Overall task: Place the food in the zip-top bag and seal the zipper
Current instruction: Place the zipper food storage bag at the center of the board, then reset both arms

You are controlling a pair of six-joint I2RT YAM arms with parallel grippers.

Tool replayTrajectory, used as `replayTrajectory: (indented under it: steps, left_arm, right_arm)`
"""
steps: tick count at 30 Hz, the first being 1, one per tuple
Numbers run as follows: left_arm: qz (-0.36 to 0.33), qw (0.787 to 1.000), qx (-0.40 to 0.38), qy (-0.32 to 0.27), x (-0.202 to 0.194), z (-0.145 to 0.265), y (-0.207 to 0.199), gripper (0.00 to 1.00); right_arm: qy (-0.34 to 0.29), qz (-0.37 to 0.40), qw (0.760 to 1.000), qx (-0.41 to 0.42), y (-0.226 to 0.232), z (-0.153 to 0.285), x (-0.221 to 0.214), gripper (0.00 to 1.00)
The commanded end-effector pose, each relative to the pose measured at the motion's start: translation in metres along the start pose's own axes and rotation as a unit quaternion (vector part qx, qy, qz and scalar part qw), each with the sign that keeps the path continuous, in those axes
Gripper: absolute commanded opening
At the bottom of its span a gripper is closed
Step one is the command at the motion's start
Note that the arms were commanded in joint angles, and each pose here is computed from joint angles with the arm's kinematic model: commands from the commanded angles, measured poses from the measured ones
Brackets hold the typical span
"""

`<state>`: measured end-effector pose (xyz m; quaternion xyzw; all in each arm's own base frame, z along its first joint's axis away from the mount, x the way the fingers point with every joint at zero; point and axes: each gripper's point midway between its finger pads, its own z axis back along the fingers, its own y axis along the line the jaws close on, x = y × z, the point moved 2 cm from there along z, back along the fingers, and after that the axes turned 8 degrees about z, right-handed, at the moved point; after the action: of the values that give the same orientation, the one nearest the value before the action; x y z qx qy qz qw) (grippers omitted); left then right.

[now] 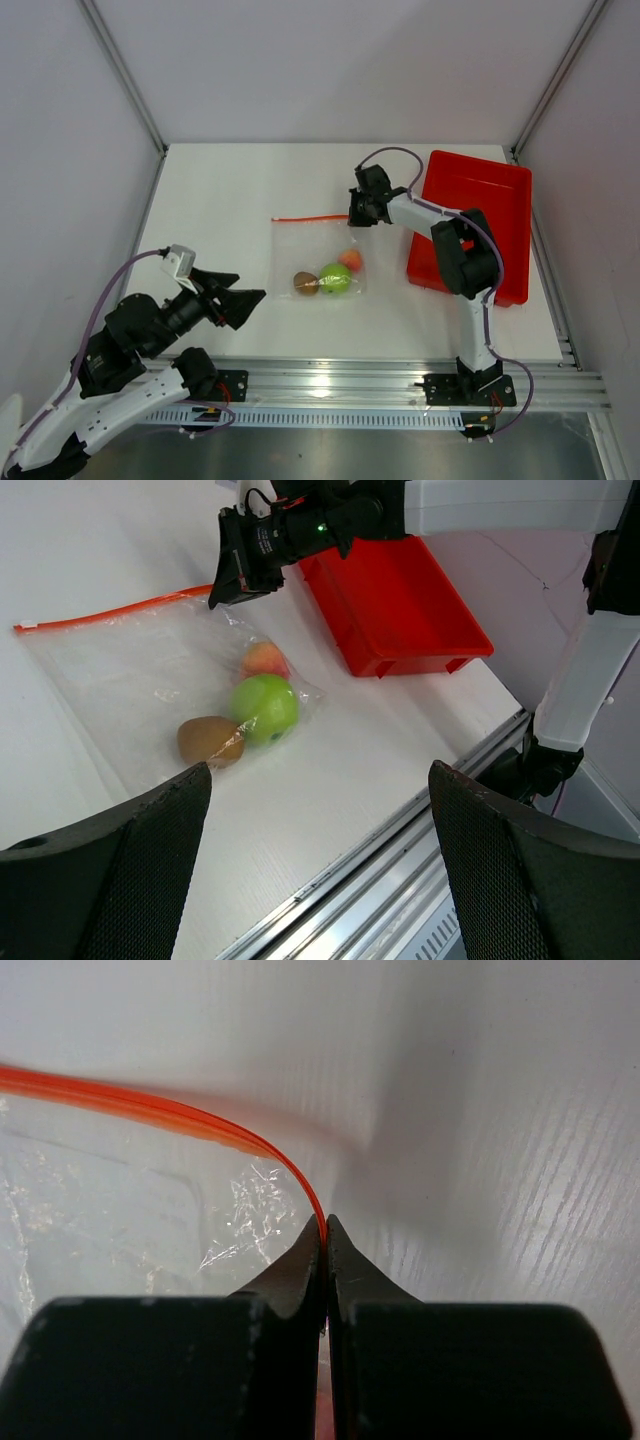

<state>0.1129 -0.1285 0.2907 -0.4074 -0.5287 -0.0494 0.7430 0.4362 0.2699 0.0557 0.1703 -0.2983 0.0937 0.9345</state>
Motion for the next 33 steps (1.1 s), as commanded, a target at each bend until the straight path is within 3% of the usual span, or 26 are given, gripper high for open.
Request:
replayTrajectory:
  steps: [1,4,7,11,17,21,23,29,33]
  left_arm:
    - [0.008,1.0,-0.021,0.0,0.001,-0.005,-0.009,0.9]
    - [0.01,1.0,-0.022,0.003,-0.001,-0.008,-0.01,0.9]
    - [0.014,1.0,-0.025,0.007,-0.004,-0.009,-0.01,0.9]
    - [0.019,0.999,-0.033,0.009,-0.004,-0.01,-0.014,0.91]
    - [0.027,0.999,-0.03,0.011,-0.006,-0.01,-0.012,0.91]
    - [0.031,0.999,-0.02,0.014,-0.008,-0.011,-0.009,0.93]
    - [0.032,0.999,-0.014,0.025,-0.013,-0.015,-0.008,0.95]
    - [0.033,0.997,-0.009,0.072,-0.027,-0.037,-0.013,0.99]
    - [0.027,0.997,0.003,0.069,-0.025,-0.055,-0.013,0.99]
  right_arm:
    - [-0.033,-0.003,0.999,-0.016,-0.002,0.001,0.021,0.0]
    - [-0.026,-0.002,0.999,-0.035,-0.009,-0.002,0.018,0.0]
    - [-0.02,0.005,0.997,-0.069,-0.021,-0.006,0.016,0.11]
    - [-0.005,0.024,0.996,-0.088,-0.027,-0.007,0.015,0.43]
    - [-0.02,0.053,0.992,-0.111,-0.03,0.008,0.037,0.73]
    - [-0.031,0.075,0.989,-0.126,-0.029,0.024,0.052,0.85]
    - [-0.047,0.082,0.986,-0.135,-0.026,0.044,0.061,0.99]
    - [-0.091,0.09,0.981,-0.149,-0.02,0.1,0.04,0.99]
    - [-0.105,0.072,0.981,-0.148,-0.018,0.142,0.016,0.99]
